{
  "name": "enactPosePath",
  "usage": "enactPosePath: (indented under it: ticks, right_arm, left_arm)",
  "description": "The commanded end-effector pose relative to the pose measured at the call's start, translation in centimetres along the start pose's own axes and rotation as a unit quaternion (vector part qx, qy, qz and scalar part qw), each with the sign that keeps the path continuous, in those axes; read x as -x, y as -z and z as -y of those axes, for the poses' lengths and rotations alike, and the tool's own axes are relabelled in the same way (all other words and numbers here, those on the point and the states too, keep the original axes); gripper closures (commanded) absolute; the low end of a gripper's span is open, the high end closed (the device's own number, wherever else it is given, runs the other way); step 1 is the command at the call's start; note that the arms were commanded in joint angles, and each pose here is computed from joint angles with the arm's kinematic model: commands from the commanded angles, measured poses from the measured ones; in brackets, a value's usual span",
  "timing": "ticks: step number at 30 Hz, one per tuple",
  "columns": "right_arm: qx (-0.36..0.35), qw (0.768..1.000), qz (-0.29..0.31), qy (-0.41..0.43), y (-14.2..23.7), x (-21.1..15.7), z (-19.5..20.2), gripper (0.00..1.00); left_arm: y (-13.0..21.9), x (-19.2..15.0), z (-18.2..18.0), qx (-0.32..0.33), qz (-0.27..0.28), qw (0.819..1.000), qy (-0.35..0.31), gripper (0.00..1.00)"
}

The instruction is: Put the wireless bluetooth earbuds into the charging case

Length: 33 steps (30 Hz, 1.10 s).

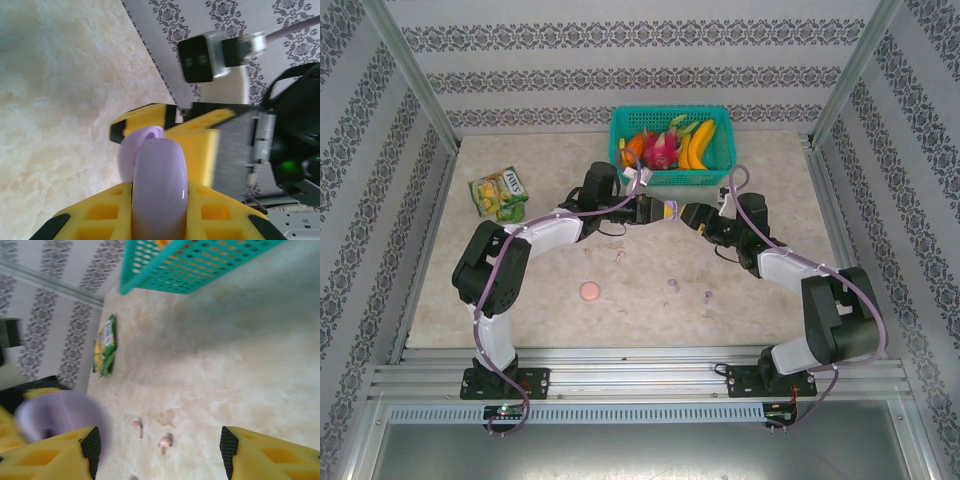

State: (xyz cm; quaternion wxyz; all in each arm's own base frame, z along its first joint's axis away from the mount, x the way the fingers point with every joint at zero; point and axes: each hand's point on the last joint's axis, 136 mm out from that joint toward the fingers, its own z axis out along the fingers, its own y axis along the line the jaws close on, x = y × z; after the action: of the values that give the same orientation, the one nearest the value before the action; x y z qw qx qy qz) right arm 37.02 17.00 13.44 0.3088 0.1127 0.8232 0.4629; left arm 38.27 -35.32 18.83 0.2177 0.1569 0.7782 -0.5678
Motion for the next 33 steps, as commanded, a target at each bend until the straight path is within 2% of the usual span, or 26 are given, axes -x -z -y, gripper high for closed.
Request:
enactPosePath:
  ticks: [1, 12, 16, 20, 23, 27, 33]
  right_arm:
    - [-0.016, 1.0, 0.003, -0.017, 0.0, -0.3, 1.5, 0.34]
    - [0.01, 0.999, 0.024, -0.02, 1.7, 0.9, -1.0, 0.33]
    - [0.001, 0.994, 0.044, -0.1, 2.0, 2.0, -1.4, 0.29]
    - [-0.019, 0.972, 0.078, -0.223, 2.0, 2.7, -0.8, 0.25]
    - [-0.029, 0.956, 0.088, -0.28, 1.5, 2.6, -1.7, 0.23]
    - [-0.039, 0.943, 0.094, -0.317, 0.6, 2.4, -3.4, 0.21]
    - [-0.041, 0.943, 0.085, -0.318, -1.0, 2.5, -6.1, 0.21]
  left_arm:
    - [1.3, 2.3, 4.4, -0.041, 0.024, 0.997, -0.062, 0.95]
    - [1.1, 2.1, 3.0, -0.021, 0.03, 0.998, -0.053, 0.94]
    - [1.1, 2.5, 2.4, -0.005, 0.043, 0.998, -0.055, 0.93]
    - [1.2, 3.3, 1.6, 0.019, 0.069, 0.996, -0.06, 0.93]
    - [1.2, 3.7, 1.2, 0.04, 0.083, 0.993, -0.073, 0.93]
    - [1.2, 3.7, 0.6, 0.066, 0.089, 0.99, -0.089, 0.93]
    - [1.1, 3.3, 0.4, 0.078, 0.086, 0.988, -0.102, 0.93]
